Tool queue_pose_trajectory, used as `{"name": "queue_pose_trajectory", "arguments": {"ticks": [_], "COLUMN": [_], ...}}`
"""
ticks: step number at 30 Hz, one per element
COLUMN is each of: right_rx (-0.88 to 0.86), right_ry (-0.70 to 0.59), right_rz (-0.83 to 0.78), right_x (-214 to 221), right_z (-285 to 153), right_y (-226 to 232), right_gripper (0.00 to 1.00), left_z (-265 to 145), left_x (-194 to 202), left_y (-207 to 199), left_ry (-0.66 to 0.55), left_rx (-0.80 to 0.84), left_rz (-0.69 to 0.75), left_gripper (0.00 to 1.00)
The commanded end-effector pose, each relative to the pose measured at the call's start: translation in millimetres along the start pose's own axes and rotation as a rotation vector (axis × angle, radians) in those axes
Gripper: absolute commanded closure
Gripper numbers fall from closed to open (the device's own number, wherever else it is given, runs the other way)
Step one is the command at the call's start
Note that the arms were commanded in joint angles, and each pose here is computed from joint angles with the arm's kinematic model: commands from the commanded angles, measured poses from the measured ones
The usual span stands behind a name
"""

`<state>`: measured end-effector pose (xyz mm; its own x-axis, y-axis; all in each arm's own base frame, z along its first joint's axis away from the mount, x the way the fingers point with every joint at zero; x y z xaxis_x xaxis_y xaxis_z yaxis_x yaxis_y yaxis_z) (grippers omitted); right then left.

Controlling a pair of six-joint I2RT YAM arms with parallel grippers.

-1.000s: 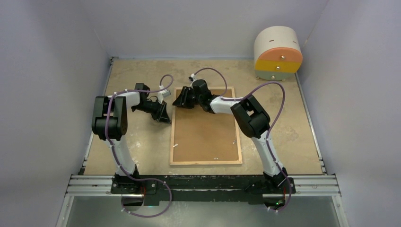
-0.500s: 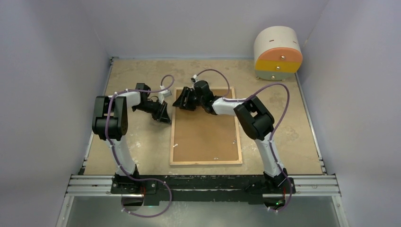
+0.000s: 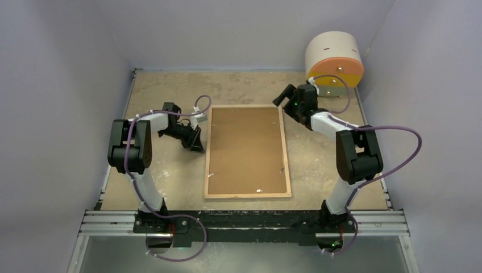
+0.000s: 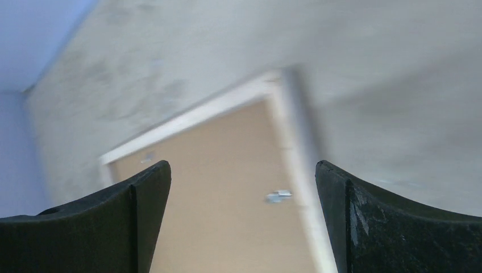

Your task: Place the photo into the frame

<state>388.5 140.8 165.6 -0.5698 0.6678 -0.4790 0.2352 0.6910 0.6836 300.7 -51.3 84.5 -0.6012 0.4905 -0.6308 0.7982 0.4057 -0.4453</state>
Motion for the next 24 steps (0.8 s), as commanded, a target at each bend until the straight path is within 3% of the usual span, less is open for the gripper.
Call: {"name": "queue_pose_trajectory", "arguments": {"ticks": [1,5,11,17,20,24], "right_rx": [0.225,0.24,0.116,-0.038,-0.143,-0.234], "right_ry": [-0.021,0.038,0.16,0.283,0.407,0.526], "right_rz": [-0.022,-0.005,0.054,-0.076,-0.147,-0.238], "right_x": [4.0,10.1,24.4,64.2,113.4,156.3], "right_z": [-2.9,12.2,54.5,103.3,123.1,130.0], "right_y": [-49.7,-61.5,-45.1,44.0,91.7,136.9], "right_gripper": [0.01,0.01,0.08,0.09,0.08,0.08], "left_z": [-0.9,0.3,16.6,36.0,45.8,40.3], "left_x": [12.6,16.3,11.8,-6.0,-13.9,-26.1], "left_y": [-5.6,-10.2,-24.0,-41.5,-53.9,-66.4], "left_ry": [0.075,0.092,0.125,0.134,0.143,0.136], "left_rx": [-0.028,-0.023,0.009,0.054,0.092,0.104], "left_rz": [0.068,0.08,0.114,0.159,0.179,0.218], "left_gripper": [0.8,0.79,0.8,0.8,0.78,0.6]}}
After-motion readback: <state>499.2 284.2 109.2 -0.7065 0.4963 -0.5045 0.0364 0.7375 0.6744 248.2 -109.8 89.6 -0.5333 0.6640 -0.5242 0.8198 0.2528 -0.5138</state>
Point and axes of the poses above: each gripper's point midway between its finger pads, its own z axis out along the fingers, its own y axis along the line the jaws close on, x = y × z, the point moved 10 cm from there along -z, back along the fingers, and after that the axes turned 6 degrees about z, right-handed, at the moved point
